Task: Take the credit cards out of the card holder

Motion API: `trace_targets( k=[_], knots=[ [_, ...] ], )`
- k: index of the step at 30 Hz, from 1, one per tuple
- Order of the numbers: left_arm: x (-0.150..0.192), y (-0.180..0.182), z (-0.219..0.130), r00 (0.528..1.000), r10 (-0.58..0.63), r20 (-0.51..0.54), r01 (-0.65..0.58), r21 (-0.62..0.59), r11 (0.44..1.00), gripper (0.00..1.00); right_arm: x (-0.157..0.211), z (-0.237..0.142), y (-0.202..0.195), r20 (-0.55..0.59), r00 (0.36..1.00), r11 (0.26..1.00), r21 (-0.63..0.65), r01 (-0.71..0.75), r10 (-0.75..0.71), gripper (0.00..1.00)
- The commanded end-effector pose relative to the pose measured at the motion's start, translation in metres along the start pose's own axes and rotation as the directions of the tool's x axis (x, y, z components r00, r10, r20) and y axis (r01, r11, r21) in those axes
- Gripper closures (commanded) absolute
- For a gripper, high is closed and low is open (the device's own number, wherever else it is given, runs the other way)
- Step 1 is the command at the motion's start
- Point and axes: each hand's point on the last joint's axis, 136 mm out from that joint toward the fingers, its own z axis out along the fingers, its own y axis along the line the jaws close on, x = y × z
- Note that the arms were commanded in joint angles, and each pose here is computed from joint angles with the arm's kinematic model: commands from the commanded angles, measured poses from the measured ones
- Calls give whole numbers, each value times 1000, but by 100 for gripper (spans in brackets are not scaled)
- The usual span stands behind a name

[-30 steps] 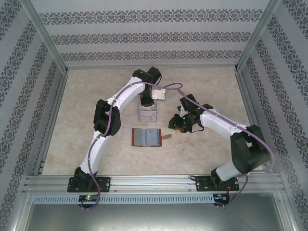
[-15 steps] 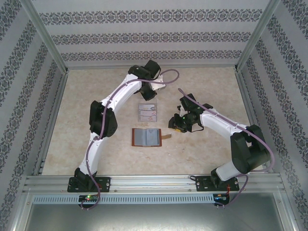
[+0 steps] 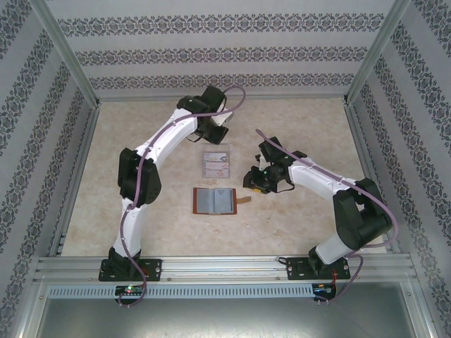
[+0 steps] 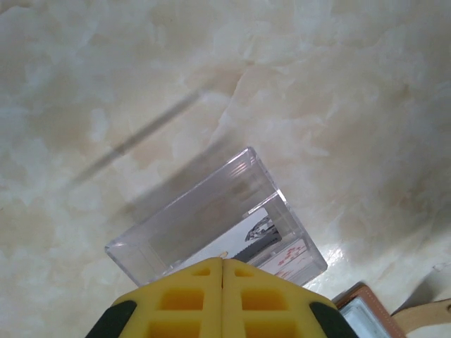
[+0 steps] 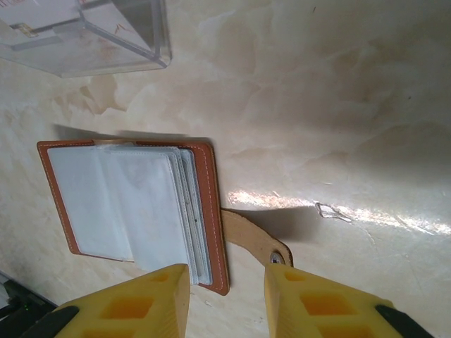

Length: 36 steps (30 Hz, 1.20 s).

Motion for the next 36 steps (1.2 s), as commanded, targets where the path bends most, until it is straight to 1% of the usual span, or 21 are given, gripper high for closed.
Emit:
trace_targets(
  k=[1,2,4,5,7,8,9,11,12,14,17,19,20,23,24,26,31,36],
  knots=[
    [-26,6,-25,976,-113,185,115,-1,993,97,-5,0,11,9,1000,999,-19,30,-30,65],
    [-26,9,-28,967,-139,211,140,9,990,99,-5,1,12,10,999,999,-20,31,-31,65],
    [-26,15,-32,947,-206,248,199,52,979,100,-6,1,12,10,999,999,-21,31,-31,65],
    [-23,20,-33,931,-261,255,249,80,965,100,-6,2,13,10,999,999,-22,33,-33,65],
    [-21,35,-36,886,-378,267,357,127,925,100,-6,2,14,10,999,999,-23,35,-34,65],
    [-18,43,-36,858,-443,260,419,142,897,100,-6,3,15,10,999,999,-26,37,-37,65],
    [-15,49,-37,837,-488,248,462,158,872,100,-6,3,15,9,999,999,-26,38,-38,65],
    [-7,55,-35,810,-546,216,521,162,838,100,-5,4,16,7,999,999,-24,39,-39,65],
    [-3,57,-35,802,-564,198,541,161,826,100,-5,5,17,7,999,999,-26,41,-41,65],
    [3,53,-33,810,-561,168,537,169,826,100,-5,6,19,6,999,999,-25,45,-45,65],
    [18,54,-33,804,-576,150,561,134,817,100,-4,7,21,2,999,998,-25,49,-49,65],
    [31,54,-35,782,-606,145,595,118,795,100,-4,8,23,2,999,998,-24,54,-54,65],
    [37,53,-36,764,-629,146,617,123,777,100,-3,9,24,1,998,998,-24,56,-56,65],
    [56,40,-40,723,-677,136,662,141,736,100,-2,10,26,1,998,998,-23,61,-61,65],
    [61,32,-41,710,-694,124,676,158,720,100,-2,10,27,1,998,998,-24,63,-63,65],
    [72,10,-39,698,-711,89,688,192,699,100,-2,11,30,1,998,997,-26,68,-68,65],
    [96,-51,-34,728,-685,-9,670,219,709,100,-1,12,37,3,996,996,-32,86,-86,65],
    [125,-79,-26,709,-702,-65,696,226,682,100,1,13,40,0,996,995,-35,94,-94,65]
  ],
)
